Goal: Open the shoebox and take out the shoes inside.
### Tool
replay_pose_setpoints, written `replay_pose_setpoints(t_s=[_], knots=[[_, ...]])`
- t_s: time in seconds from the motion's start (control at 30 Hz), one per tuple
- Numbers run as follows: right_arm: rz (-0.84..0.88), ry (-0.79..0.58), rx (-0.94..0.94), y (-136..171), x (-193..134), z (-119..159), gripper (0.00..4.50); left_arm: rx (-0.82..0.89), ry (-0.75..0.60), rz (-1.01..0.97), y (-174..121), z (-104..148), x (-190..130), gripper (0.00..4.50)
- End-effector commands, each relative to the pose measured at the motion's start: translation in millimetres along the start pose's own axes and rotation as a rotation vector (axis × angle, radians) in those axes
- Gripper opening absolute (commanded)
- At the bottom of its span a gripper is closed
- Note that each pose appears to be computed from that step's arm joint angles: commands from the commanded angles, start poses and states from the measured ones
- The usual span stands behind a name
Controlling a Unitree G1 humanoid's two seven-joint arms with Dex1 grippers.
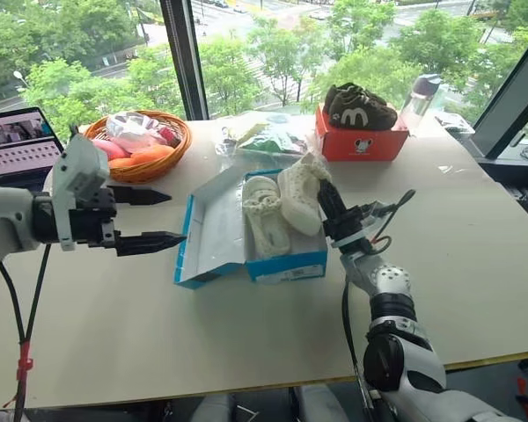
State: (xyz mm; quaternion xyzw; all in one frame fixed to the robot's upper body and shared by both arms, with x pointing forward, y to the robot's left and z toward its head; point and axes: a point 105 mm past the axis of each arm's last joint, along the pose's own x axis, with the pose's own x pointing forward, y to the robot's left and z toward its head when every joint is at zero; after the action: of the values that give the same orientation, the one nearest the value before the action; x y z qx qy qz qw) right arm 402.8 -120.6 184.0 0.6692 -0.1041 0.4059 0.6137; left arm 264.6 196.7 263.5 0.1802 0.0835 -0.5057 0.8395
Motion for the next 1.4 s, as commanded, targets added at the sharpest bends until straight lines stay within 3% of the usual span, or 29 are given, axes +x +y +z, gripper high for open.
replay_pose_setpoints(t_s=[0.03, 0.17, 0.27, 0.37, 0.47, 0.53, 0.63, 0.73, 0.77, 0.87, 1.07, 1.13, 1.23, 1.3, 1.4], knots=[[0.081, -0.028, -0.233, 33, 31, 18, 0.01, 0.044, -0.014, 0.009, 0, 11, -3, 4.5], [0.089, 0.127, -0.557, 42, 40, 4, 0.01, 0.045, -0.017, 0.004, -1, 11, -2, 4.5], [0.149, 0.124, -0.535, 60, 43, 8, 0.01, 0.044, -0.021, 0.001, -1, 10, 0, 4.5], [0.176, 0.093, -0.572, 78, 46, 22, 0.01, 0.042, -0.025, -0.003, -1, 10, 2, 4.5], [0.144, 0.051, -0.762, 99, 49, 51, 0.01, 0.041, -0.03, -0.008, -1, 9, 3, 4.5], [0.054, -0.013, -0.959, 112, 51, 82, 0.01, 0.038, -0.036, -0.011, 0, 8, 5, 4.5], [-0.208, 0.022, -1.344, 114, 39, 124, 0.01, 0.035, -0.06, -0.025, -1, 8, 12, 4.5], [-0.381, 0.057, -1.54, 109, 24, 149, 0.01, 0.036, -0.087, -0.026, 0, 9, 17, 4.5], [-0.441, 0.132, -1.617, 100, 12, 154, 0.01, 0.034, -0.096, -0.036, 0, 9, 20, 4.5], [-0.624, 0.298, -1.703, 70, -24, 168, 0.01, 0.031, -0.118, -0.069, 0, 9, 30, 4.5], [-0.922, 0.411, -1.797, 36, -86, 199, 0.01, 0.04, -0.141, -0.094, 4, 11, 42, 4.5], [-0.931, 0.416, -1.776, 41, -96, 204, 0.94, 0.042, -0.142, -0.099, 5, 11, 44, 4.5], [-0.886, 0.417, -1.78, 63, -97, 208, 1.86, 0.044, -0.146, -0.1, 5, 11, 44, 4.5], [-0.815, 0.405, -1.776, 88, -87, 206, 2.54, 0.042, -0.148, -0.1, 5, 10, 44, 4.5], [-0.695, 0.503, -1.774, 113, -66, 186, 3.6, 0.039, -0.148, -0.1, 6, 7, 46, 4.5]])
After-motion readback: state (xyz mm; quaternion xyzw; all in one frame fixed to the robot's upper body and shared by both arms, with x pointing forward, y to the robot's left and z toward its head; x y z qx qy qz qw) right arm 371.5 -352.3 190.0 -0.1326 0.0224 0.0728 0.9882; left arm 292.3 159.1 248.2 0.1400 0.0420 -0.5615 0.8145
